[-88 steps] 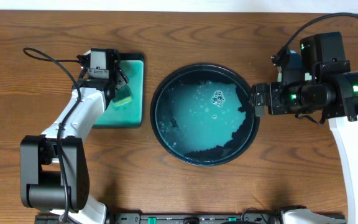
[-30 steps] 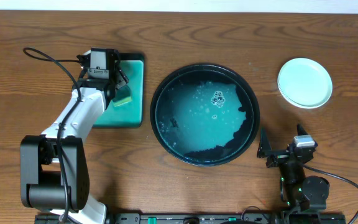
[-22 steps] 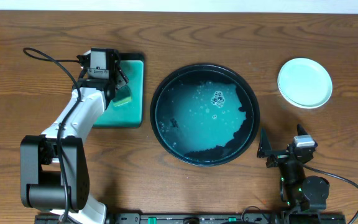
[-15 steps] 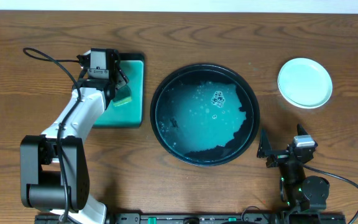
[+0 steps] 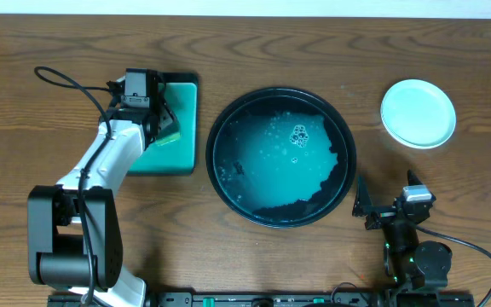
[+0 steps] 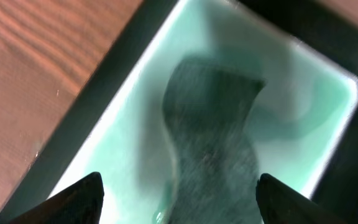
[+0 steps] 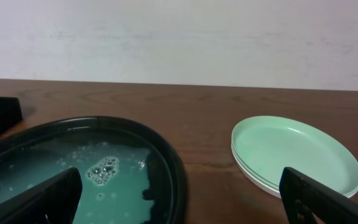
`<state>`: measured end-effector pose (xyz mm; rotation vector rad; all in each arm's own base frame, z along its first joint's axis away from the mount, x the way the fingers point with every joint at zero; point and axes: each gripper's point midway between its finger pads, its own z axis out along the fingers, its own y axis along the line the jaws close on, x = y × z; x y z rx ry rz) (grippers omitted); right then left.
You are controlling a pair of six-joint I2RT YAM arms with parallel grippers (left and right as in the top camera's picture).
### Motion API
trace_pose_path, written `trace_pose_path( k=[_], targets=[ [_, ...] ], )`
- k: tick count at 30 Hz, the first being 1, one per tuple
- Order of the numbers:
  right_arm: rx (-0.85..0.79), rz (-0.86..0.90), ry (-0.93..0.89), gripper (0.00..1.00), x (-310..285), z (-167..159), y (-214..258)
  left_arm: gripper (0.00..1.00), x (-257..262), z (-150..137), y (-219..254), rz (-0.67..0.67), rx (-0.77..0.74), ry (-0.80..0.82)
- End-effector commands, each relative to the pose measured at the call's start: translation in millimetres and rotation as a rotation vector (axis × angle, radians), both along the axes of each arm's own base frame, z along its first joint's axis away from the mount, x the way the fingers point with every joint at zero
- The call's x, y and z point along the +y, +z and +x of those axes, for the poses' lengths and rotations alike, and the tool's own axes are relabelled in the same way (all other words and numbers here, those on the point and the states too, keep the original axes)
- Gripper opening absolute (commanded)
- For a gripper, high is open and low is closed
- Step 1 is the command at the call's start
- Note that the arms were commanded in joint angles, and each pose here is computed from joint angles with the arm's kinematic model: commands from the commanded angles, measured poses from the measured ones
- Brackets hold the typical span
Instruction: Clean dirty plates on tray and stack at the side
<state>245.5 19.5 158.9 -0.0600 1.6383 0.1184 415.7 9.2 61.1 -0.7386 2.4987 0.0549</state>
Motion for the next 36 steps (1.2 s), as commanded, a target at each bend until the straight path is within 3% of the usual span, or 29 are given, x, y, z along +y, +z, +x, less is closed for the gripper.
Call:
trace_pose_path(
  k=[1, 4, 10, 13, 18, 25, 36],
  targets=[
    [-0.003, -0.015, -0.003, 0.99, -1, 0, 0, 0.79, -4, -16, -7, 0.008, 0.084, -0.092],
    [-0.003, -0.015, -0.003, 0.99, -1, 0, 0, 0.79, -10, -29, -11, 0.037, 0.156, -0.248],
    [-0.003, -0.015, -0.003, 0.99, -1, 0, 0, 0.79, -29, -51, -5, 0.082, 0.157, -0.605],
    [-0.003, -0.015, -0.003, 0.99, -1, 0, 0, 0.79, -30, -74, 1, 0.119, 0.142, -0.692],
    [-0.003, -0.015, -0.003, 0.99, -1, 0, 0, 0.79, -27, -102, 17, 0.174, -0.008, -0.695],
    [-0.003, -0.015, -0.003, 0.99, -1, 0, 0, 0.79, -24, -142, 42, 0.293, -0.384, -0.656],
    [-0.003, -0.015, -0.003, 0.99, -1, 0, 0, 0.79, -16, -165, 51, 0.396, -0.633, -0.587]
  ],
)
